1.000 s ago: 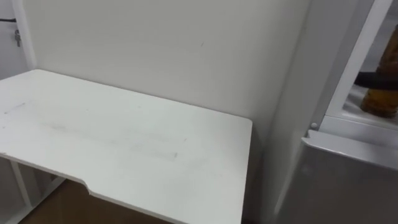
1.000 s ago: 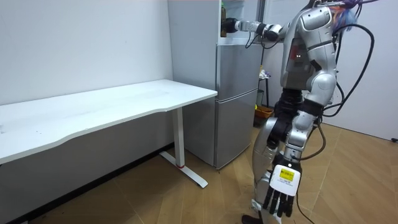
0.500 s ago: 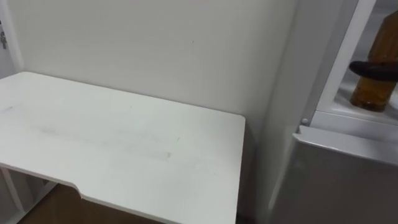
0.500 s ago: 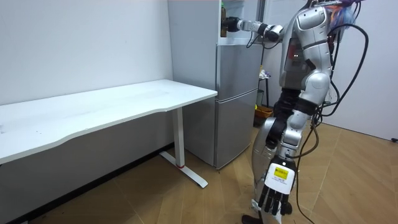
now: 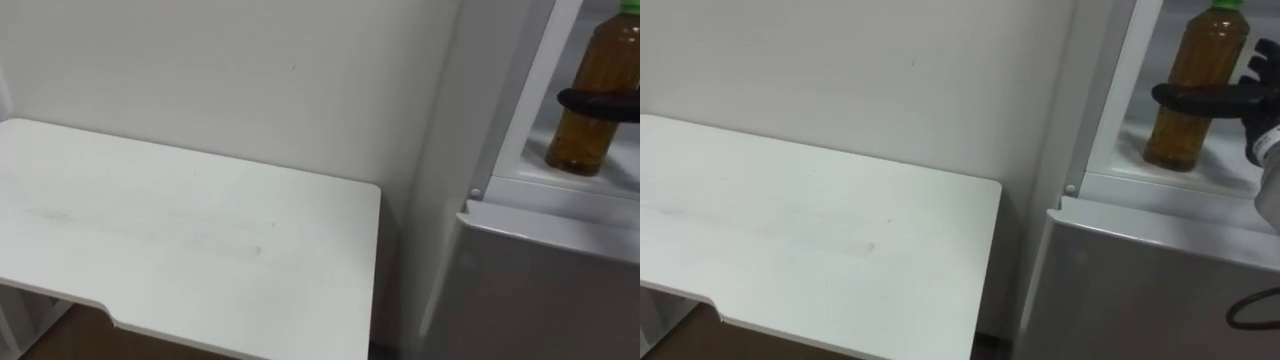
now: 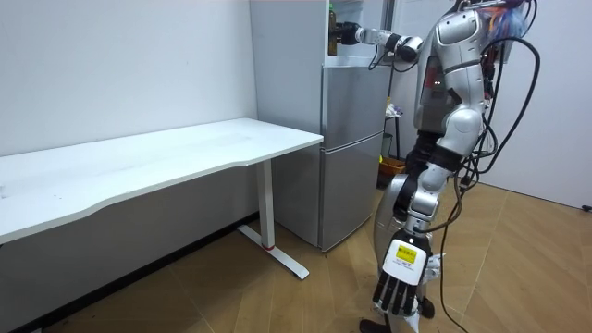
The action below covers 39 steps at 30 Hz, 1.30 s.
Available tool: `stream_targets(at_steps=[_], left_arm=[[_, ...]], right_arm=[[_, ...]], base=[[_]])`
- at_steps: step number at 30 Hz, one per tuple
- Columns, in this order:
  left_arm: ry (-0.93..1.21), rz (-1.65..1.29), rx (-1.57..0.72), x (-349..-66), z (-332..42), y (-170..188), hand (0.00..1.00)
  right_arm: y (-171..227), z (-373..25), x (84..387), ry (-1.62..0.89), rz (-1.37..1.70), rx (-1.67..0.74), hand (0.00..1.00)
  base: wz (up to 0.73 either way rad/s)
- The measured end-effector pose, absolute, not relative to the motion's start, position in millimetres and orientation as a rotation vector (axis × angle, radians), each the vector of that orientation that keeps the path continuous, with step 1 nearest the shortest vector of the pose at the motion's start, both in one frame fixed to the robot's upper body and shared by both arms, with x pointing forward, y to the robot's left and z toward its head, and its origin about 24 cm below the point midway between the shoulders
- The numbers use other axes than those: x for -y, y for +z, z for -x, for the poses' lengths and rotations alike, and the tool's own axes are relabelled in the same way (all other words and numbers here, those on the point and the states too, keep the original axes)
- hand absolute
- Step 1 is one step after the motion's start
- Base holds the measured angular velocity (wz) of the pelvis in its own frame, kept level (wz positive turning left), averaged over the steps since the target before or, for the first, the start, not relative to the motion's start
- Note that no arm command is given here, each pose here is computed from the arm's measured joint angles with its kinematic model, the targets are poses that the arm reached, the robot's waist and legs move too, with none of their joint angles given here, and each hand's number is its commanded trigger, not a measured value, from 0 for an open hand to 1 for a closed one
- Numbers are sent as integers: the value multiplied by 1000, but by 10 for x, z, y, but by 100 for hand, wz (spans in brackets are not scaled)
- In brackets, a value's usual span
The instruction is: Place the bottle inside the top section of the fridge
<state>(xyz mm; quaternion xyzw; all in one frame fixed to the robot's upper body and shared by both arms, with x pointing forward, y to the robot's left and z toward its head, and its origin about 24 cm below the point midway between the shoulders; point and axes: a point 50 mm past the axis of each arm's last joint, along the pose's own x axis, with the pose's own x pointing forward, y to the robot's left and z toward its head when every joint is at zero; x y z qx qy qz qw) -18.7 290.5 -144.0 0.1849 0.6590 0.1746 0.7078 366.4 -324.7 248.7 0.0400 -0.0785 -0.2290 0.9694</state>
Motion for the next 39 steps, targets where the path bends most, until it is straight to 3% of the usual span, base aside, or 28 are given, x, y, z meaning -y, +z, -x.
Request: stream_targets(at_steps=[39], left_arm=[[403,-414,-1468,-2839,222,-1473,0]], right_arm=[[2460,-3080,2983,-427,20,403,0]], base=[[-3]])
